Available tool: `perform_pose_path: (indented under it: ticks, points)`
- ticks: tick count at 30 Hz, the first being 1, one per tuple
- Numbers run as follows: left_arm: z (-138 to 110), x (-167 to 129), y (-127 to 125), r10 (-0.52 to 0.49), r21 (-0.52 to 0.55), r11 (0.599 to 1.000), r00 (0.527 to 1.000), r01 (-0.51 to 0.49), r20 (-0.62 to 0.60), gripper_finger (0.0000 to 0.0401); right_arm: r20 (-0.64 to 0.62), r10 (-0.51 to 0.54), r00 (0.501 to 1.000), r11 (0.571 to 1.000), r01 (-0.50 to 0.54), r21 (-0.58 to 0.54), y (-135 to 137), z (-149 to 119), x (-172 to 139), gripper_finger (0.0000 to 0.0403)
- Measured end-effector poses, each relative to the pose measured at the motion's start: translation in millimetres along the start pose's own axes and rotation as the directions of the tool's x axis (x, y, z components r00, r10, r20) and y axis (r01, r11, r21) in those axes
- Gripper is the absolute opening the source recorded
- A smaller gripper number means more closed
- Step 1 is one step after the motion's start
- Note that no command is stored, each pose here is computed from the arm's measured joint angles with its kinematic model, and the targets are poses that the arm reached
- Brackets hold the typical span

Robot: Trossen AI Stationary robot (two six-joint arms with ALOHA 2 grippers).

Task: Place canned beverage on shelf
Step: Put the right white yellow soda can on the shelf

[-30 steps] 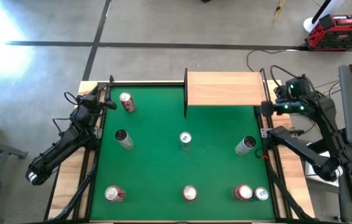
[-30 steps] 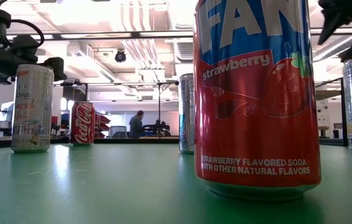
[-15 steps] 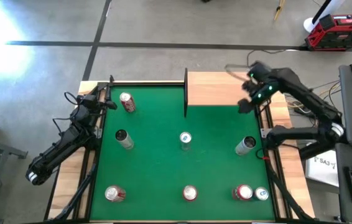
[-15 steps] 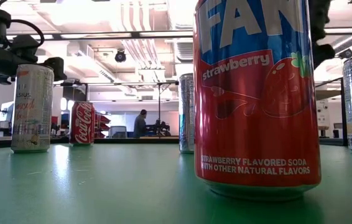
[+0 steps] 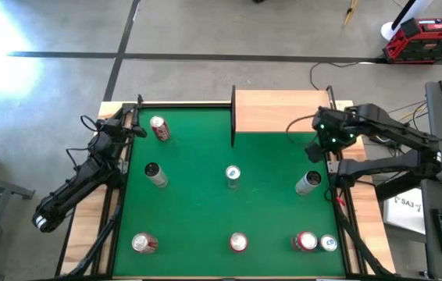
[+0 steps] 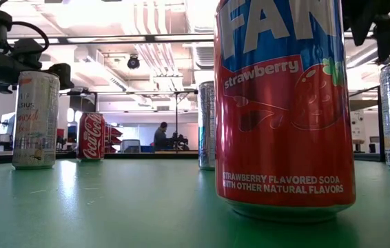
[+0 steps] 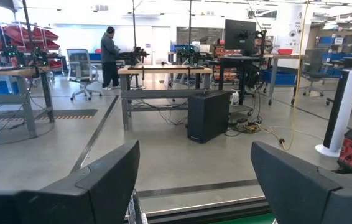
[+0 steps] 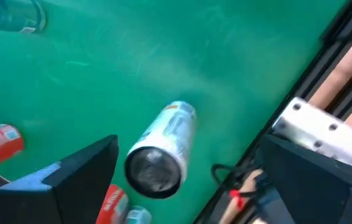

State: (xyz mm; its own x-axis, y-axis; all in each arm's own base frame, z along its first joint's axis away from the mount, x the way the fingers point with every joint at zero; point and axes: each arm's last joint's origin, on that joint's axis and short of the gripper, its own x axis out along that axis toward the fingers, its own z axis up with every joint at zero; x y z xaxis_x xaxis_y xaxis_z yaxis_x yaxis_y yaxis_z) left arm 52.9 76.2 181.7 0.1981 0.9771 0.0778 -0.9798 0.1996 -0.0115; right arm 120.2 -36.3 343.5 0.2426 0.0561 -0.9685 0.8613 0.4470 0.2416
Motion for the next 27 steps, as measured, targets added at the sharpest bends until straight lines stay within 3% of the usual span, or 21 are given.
perform_pose_path:
  ticks: [13,27]
  points:
    - [0.0,0.0,0.0,0.0,0.0,1.0,1.0,0.0,0.0,0.0293,-0.163,-0.026,0.986,1.0,0.025,-0.007,36.0,-26.8,25.1,0.0382]
    - [0.0,0.0,0.0,0.0,0.0,1.0,1.0,0.0,0.0,0.0293,-0.242,-0.139,0.96,0.987,0.154,0.046,56.9,-27.2,47.9,0.0382]
